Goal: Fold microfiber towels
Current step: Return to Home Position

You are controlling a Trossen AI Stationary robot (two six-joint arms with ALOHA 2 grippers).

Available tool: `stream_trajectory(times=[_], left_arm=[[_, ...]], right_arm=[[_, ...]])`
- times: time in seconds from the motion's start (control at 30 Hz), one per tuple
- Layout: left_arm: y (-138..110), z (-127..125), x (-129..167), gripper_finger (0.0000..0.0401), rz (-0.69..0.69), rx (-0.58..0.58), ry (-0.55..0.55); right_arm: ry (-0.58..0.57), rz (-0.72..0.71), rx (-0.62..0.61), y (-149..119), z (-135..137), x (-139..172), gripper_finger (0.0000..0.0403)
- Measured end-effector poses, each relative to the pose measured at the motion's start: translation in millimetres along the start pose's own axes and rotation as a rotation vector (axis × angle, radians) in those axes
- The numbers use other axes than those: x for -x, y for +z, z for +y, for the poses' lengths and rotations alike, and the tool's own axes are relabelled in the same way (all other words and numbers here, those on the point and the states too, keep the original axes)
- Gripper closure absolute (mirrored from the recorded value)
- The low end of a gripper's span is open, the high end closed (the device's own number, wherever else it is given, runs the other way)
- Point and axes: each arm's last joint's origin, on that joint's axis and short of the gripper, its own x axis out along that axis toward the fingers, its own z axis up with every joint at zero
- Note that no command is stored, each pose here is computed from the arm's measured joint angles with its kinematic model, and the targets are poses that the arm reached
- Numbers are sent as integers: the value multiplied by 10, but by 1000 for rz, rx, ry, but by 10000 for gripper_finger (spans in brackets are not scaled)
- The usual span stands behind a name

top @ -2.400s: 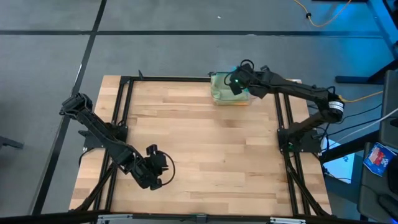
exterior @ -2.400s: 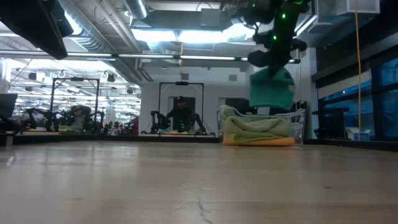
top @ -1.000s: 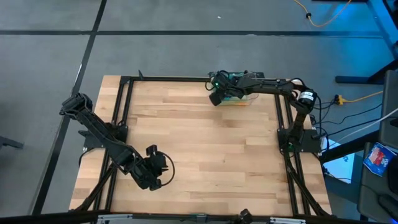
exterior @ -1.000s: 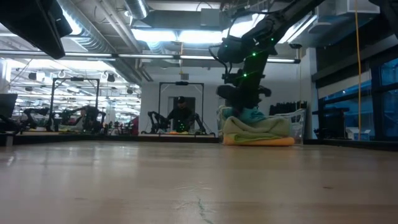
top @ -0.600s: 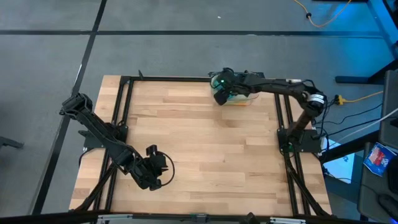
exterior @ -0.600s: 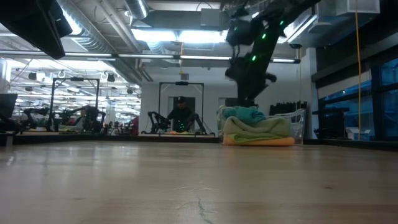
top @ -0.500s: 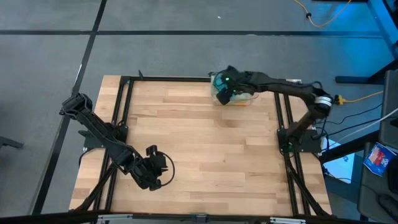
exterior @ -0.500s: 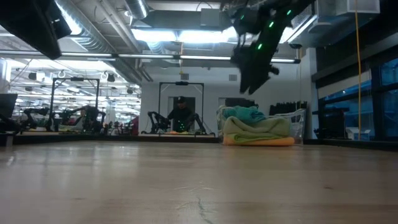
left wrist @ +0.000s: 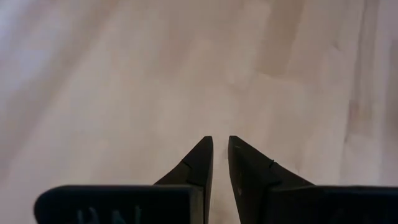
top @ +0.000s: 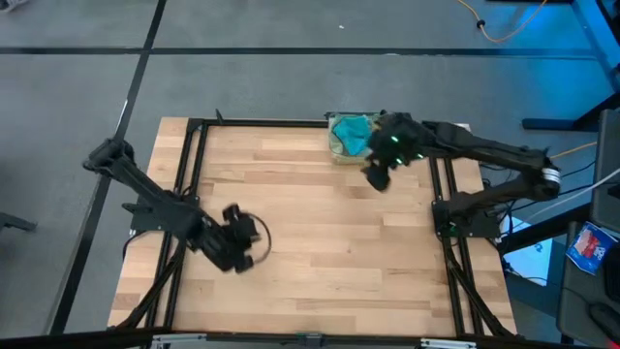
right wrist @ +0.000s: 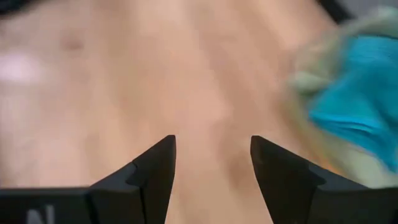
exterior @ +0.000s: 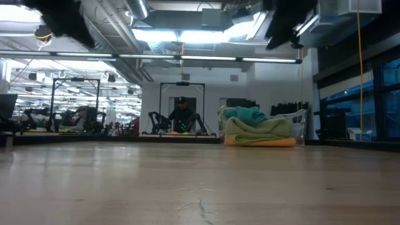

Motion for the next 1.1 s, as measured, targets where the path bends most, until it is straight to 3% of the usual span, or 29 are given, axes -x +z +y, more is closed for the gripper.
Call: stream_trajectory(times=[0.13,0.23,0.33,0.57,0.7,0.93,1.1], left_arm=[[169,291,363,358,-151,-30,-5],[183,475,572,358,-314,-90,-19],[136,618,599,358,-456,-143,-75],[-89,951,387,358,-658,-232,-430],[-259,1100,230,358,-704,-199,-452],[-476,1156,2,358,-793,-150,-496],[-544,1172,-64,358,-756,-67,-517]], right_arm=[[93,-65,60,-280,123,278,192],[141,-218,65,-510,134,414,192],[213,-371,69,-777,102,459,192],[311,-734,148,-1134,-2,591,192],[359,-800,198,-1259,-32,663,192],[344,-820,238,-1395,-73,567,192],[326,-806,270,-1436,-82,462,192]])
